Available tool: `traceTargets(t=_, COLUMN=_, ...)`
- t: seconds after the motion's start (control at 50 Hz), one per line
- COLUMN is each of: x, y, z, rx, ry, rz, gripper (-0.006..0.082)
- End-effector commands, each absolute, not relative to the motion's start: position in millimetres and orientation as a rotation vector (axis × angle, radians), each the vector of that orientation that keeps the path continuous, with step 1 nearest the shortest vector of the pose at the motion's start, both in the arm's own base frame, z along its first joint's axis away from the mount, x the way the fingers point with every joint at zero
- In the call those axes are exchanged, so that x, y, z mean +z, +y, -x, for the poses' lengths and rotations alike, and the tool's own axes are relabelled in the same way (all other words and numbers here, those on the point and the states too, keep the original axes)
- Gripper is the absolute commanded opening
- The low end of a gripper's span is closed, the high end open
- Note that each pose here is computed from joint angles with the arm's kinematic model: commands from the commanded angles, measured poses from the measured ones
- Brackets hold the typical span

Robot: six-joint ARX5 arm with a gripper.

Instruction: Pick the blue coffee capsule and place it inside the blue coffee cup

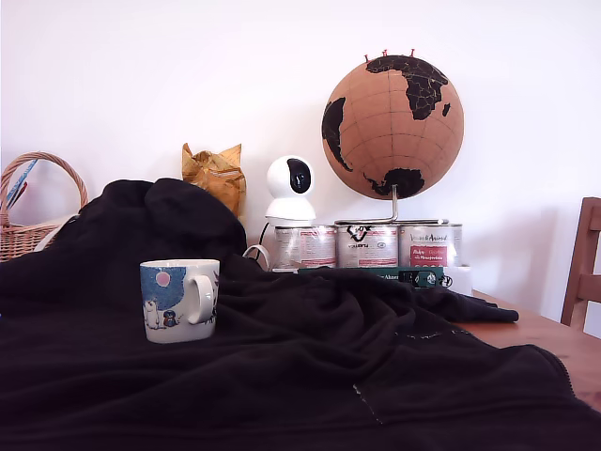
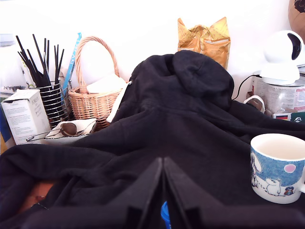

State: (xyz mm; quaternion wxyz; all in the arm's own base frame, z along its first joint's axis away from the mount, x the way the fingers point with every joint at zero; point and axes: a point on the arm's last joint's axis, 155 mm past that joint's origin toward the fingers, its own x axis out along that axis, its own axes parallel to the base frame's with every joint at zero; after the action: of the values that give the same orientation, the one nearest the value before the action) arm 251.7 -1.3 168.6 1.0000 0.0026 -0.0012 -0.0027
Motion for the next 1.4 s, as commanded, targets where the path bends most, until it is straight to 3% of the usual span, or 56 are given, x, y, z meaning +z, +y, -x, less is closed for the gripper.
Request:
traceTargets(t=0.0, x=157.6, y=-25.1, z=-248.3, rx=-0.142, ry=0.048, rz=0.059, gripper=-0.0024)
traceTargets(t=0.26, x=166.4, y=-29.5, z=-247.9, rx=-0.167, ry=0.019, rz=0.117, gripper=-0.0024)
traceTargets(t=0.56, x=226.9, y=-33.4, z=-240.3, rx=-0.210, ry=-0.159, rz=0.228, gripper=-0.0023)
traceTargets(t=0.76, x=213.3, y=-34.7, z=-254.1, rx=-0.208, ry=-0.064, rz=0.239, gripper=-0.0019)
traceTargets(t=0.82, x=204.9, y=-32.9, z=-260.8, rx=-0.193, ry=-0.031, rz=0.211, gripper=0.0055)
traceTargets(t=0.98, x=171.5, y=-27.0, z=-277.3, rx=-0.152, ry=0.091, rz=0.130, gripper=0.0589)
traceTargets(t=1.02, x=157.2, y=-25.9, z=-280.8, rx=-0.142, ry=0.145, rz=0.133, gripper=0.0672)
traceTargets(t=1.14, x=116.6, y=-18.5, z=-288.8, rx=-0.093, ry=0.293, rz=0.141, gripper=0.0703)
traceTargets(t=1.38, x=80.9, y=-16.8, z=-303.4, rx=-0.089, ry=0.391, rz=0.095, gripper=0.0700)
